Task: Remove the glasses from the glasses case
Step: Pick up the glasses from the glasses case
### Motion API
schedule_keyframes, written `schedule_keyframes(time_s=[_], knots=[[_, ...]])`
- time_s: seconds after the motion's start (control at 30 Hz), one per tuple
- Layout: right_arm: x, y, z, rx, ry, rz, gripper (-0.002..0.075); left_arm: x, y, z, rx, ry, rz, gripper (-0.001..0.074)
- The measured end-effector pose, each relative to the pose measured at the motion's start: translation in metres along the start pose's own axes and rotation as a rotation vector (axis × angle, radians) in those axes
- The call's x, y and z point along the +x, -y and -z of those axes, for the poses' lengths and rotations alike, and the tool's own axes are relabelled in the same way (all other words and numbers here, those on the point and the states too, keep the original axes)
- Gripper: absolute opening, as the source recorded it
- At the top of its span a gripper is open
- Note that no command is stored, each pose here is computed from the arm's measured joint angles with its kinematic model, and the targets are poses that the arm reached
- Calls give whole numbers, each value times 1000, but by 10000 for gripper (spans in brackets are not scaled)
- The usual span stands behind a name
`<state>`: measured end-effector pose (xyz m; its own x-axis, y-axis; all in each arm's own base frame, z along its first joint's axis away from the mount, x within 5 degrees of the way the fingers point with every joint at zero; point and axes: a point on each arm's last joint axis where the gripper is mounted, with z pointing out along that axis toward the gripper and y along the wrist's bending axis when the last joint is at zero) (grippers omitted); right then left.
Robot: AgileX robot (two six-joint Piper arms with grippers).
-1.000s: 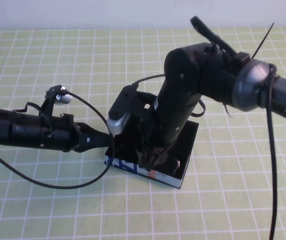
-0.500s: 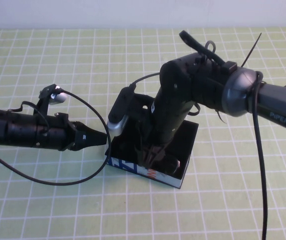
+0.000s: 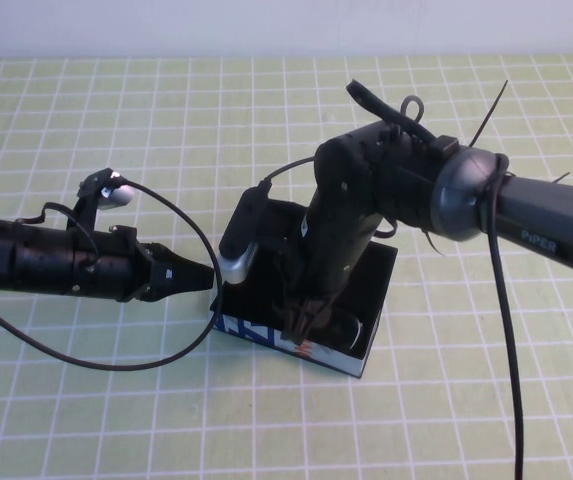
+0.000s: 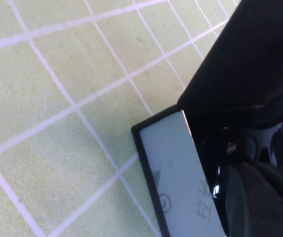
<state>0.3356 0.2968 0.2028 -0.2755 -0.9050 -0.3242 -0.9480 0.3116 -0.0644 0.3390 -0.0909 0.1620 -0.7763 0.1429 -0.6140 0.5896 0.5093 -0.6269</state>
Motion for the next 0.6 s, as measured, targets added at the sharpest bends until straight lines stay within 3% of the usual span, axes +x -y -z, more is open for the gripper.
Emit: schedule_keyframes(time_s=[0.17,0.4,0.6], knots=[[1,1,-4,9,-10,10,275,0,0,0,0,0,0,-4],[1,2,-4,9,-16,13,64,0,0,0,0,0,0,-4],[-3,1,8,0,-24,15,16,0,0,0,0,0,2,-4]])
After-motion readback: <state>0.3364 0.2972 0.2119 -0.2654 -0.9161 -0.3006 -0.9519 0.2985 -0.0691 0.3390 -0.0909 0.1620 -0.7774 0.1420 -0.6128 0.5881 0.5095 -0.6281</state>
